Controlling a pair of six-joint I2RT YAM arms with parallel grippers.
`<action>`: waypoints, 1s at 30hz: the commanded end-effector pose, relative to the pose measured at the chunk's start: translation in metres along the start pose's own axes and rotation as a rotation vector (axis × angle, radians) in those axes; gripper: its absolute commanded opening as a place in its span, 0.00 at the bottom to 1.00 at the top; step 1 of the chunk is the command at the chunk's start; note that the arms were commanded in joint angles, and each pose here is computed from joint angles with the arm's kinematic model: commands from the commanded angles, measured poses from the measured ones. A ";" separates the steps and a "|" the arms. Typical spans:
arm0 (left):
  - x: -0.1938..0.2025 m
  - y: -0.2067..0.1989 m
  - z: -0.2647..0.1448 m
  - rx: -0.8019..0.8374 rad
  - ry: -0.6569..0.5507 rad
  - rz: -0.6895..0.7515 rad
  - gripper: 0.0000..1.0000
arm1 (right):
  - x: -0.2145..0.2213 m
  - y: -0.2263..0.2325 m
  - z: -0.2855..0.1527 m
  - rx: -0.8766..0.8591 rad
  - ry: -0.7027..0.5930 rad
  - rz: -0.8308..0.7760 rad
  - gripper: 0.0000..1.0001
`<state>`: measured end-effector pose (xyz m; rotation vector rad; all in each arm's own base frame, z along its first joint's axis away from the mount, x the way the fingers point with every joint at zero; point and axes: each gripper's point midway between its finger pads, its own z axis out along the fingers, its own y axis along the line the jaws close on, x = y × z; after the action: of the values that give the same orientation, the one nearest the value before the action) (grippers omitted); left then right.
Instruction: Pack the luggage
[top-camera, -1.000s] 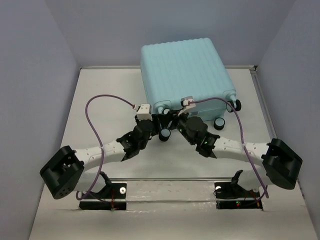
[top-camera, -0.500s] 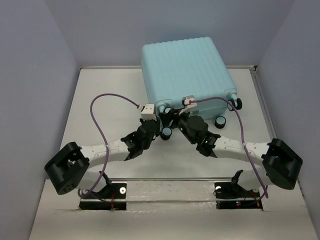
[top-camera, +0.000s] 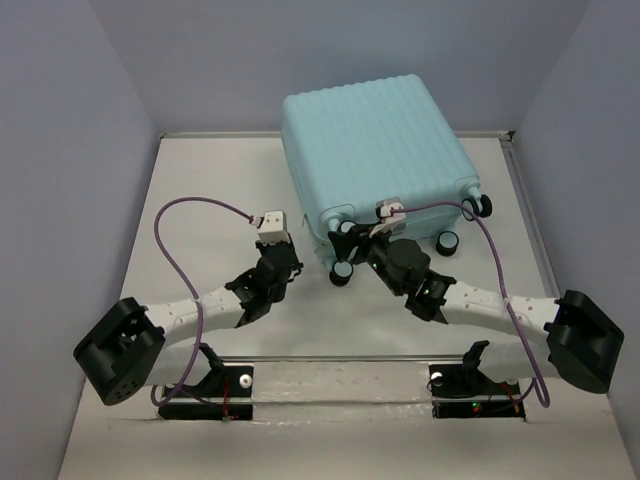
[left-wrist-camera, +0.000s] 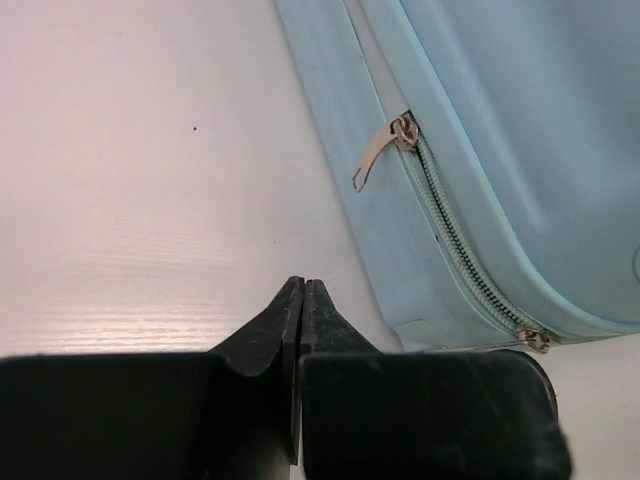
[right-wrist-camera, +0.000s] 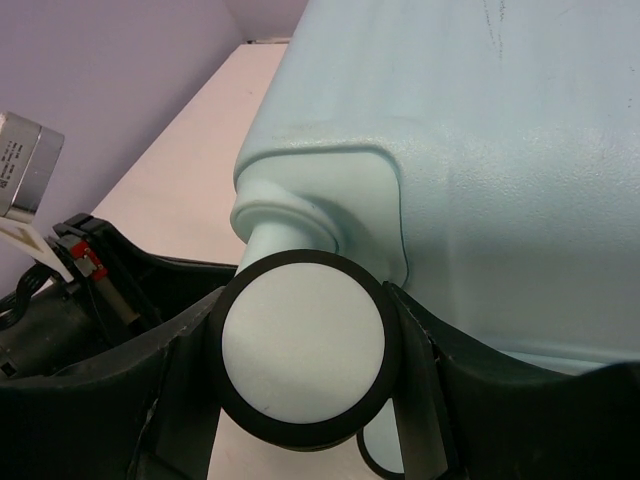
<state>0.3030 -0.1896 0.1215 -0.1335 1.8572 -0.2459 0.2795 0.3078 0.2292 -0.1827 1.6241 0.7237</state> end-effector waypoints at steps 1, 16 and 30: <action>-0.027 -0.012 -0.004 0.069 -0.083 -0.021 0.06 | -0.050 0.029 -0.007 -0.092 -0.145 0.063 0.07; 0.002 -0.087 -0.029 0.486 0.034 0.073 0.68 | -0.050 0.031 -0.003 -0.090 -0.134 0.053 0.07; -0.013 -0.087 -0.010 0.414 -0.005 0.058 0.65 | -0.047 0.033 0.000 -0.096 -0.120 0.047 0.07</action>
<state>0.2758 -0.2718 0.1183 0.2865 1.8794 -0.5924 0.2791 0.3075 0.2284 -0.1895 1.6271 0.7183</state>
